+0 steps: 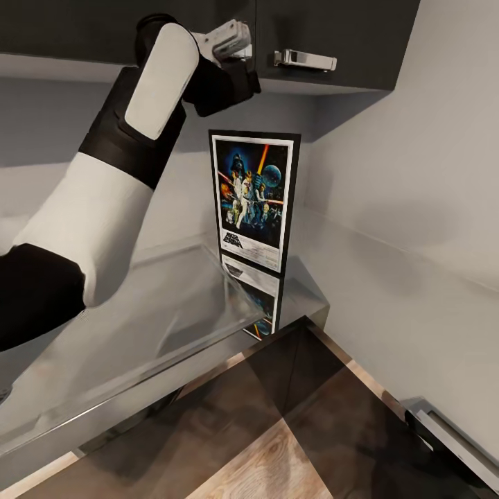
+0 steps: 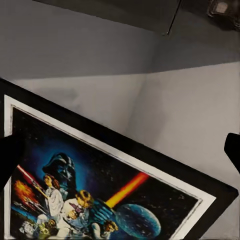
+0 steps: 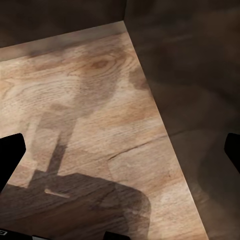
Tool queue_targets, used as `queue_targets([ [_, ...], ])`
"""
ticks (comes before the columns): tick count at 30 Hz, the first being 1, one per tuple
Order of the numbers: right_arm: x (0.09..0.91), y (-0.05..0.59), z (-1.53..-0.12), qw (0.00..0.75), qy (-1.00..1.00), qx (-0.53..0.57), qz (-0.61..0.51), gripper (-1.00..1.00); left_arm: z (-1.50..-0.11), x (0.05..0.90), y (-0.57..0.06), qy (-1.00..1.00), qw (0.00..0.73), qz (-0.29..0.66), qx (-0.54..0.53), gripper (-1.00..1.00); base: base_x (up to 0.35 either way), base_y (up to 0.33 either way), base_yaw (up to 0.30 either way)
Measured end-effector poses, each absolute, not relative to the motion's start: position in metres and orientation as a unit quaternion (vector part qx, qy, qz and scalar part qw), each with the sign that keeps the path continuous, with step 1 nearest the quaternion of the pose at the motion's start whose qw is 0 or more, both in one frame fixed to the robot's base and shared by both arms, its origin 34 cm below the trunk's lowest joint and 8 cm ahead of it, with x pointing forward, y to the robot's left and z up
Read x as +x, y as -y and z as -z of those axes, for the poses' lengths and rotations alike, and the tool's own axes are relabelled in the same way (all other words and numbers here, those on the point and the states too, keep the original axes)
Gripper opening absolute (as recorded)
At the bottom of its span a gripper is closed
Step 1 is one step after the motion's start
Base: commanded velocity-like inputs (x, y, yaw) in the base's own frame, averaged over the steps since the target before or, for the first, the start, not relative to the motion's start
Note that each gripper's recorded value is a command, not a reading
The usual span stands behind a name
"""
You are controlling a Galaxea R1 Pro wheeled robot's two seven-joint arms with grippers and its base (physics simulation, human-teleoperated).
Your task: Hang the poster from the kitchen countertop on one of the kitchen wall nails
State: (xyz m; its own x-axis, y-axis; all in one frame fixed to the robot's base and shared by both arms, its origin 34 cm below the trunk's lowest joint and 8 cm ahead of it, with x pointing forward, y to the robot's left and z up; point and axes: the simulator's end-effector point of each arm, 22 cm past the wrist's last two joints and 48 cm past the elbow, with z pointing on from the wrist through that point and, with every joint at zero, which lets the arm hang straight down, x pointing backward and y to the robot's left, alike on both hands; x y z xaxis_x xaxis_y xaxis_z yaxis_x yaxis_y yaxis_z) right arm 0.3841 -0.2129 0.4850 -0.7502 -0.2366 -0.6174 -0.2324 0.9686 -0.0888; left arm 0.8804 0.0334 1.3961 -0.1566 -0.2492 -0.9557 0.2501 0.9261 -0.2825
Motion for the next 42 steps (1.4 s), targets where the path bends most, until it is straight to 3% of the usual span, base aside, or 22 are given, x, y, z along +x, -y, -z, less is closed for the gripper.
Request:
queue_targets([
  [16,0.384,0.213,-0.485,0.331,-0.935,-0.125,0.003,1.00,-1.344,0.913,-0.042,-0.778,0.586,0.222,-0.056,1.00,0.000,0.000,0.000],
  [42,0.383,0.213,-0.484,0.329,-0.936,-0.125,0.003,1.00,-1.337,0.921,-0.045,-0.775,0.584,0.230,-0.072,1.00,0.000,0.000,0.000],
])
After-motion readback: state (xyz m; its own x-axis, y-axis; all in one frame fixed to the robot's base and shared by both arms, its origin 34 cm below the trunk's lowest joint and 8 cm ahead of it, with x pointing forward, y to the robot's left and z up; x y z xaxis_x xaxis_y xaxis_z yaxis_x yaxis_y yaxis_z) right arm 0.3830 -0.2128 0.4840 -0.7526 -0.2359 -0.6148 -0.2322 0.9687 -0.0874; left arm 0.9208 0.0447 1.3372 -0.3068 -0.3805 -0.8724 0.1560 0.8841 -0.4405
